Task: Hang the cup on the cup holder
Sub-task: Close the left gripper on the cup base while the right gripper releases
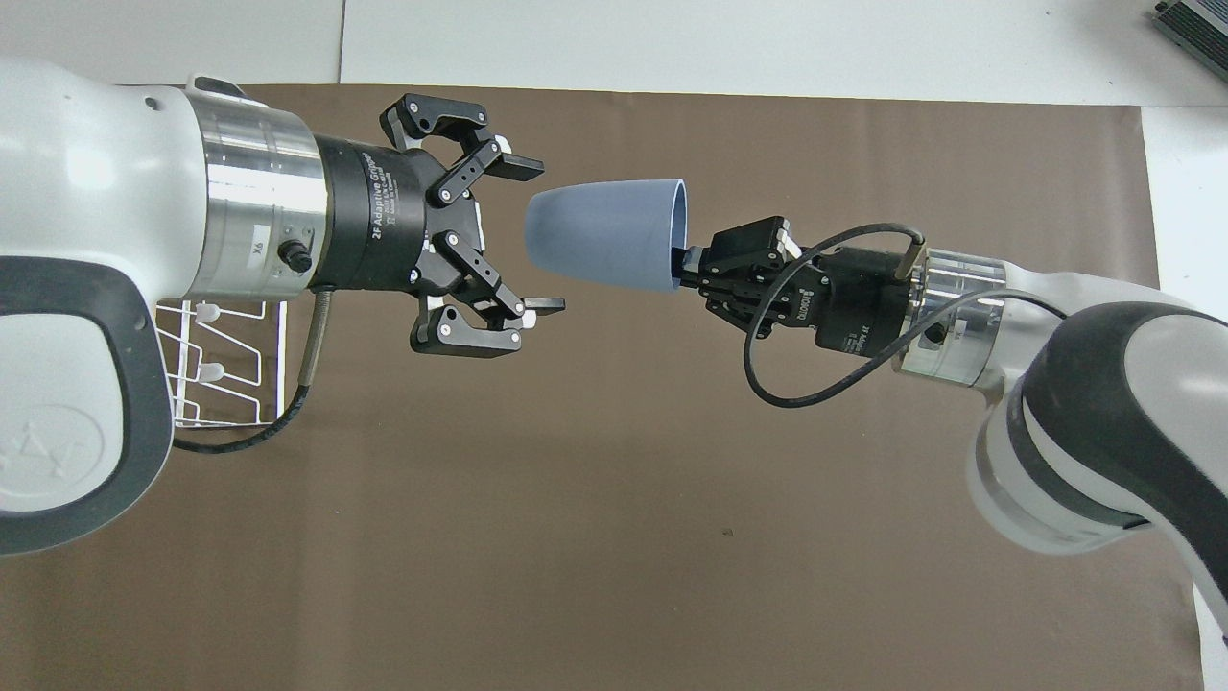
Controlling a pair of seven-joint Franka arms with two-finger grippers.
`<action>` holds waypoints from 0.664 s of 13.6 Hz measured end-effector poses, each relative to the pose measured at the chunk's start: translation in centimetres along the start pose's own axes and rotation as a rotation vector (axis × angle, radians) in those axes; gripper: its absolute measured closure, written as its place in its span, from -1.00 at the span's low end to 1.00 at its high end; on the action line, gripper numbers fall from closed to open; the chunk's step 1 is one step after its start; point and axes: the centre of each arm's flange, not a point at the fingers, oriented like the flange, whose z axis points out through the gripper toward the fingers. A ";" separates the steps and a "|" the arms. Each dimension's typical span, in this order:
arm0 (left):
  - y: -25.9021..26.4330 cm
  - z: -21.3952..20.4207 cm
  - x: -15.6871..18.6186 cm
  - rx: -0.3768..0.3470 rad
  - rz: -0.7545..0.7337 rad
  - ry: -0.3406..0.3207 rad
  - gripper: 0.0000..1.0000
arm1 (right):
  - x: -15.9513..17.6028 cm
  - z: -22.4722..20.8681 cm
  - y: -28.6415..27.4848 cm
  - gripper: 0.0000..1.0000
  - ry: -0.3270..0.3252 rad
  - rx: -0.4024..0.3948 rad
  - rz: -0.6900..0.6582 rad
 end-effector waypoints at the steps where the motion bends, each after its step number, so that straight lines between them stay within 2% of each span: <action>1: 0.0 0.7 0.2 0.004 -0.006 0.002 -1.00 | 0.0 0.0 0.0 0.91 0.000 0.000 0.000; 9: 0.1 3.4 0.6 -0.011 -0.022 -0.004 -1.00 | 0.0 0.0 0.0 0.91 0.001 -0.001 0.001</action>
